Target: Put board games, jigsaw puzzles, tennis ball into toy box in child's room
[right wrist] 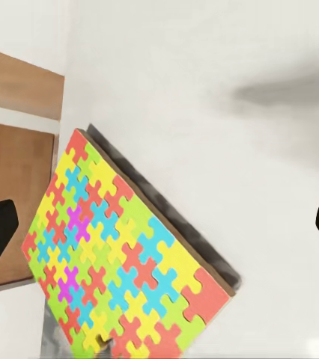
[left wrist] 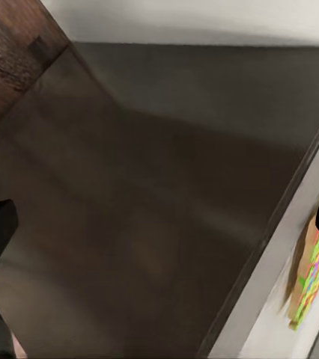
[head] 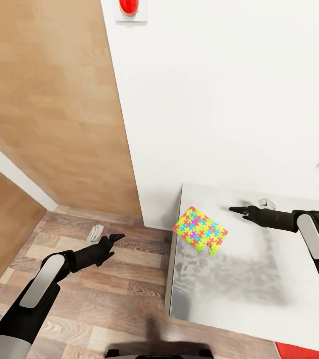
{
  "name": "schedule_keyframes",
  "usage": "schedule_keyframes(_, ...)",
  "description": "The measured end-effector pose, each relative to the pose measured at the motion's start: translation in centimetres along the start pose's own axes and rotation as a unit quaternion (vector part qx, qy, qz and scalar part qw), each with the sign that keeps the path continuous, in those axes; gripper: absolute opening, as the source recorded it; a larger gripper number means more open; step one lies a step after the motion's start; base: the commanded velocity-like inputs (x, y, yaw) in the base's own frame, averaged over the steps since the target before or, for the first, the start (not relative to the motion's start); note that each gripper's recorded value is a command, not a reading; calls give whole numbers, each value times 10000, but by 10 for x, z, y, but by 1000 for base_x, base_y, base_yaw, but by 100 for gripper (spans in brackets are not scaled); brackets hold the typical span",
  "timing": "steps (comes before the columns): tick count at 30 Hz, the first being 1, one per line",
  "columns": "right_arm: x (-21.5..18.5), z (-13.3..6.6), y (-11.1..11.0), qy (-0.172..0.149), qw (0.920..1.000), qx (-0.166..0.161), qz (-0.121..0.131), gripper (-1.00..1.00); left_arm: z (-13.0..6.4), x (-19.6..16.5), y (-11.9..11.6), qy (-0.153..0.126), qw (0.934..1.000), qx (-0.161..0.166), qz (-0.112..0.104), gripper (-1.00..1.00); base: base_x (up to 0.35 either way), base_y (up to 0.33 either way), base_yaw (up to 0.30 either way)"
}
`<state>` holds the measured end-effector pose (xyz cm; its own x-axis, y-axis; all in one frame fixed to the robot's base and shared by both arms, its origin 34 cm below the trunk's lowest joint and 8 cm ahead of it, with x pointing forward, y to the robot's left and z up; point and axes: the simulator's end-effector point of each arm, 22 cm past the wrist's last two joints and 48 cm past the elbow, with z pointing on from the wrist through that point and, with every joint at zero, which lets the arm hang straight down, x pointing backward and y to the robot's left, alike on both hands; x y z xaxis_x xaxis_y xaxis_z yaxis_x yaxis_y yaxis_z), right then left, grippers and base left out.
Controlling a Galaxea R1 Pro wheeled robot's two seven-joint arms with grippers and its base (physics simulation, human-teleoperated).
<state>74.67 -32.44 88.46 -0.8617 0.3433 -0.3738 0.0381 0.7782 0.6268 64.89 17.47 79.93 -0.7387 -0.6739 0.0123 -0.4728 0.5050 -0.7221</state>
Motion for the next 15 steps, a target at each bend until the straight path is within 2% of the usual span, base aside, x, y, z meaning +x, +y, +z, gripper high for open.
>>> schedule_keyframes(15, 7, 7, 5, 66, 10000, -64, 32, 100, -1, -1, 2, -13, 10000, -19, -13, 100, -19, 0, -1)
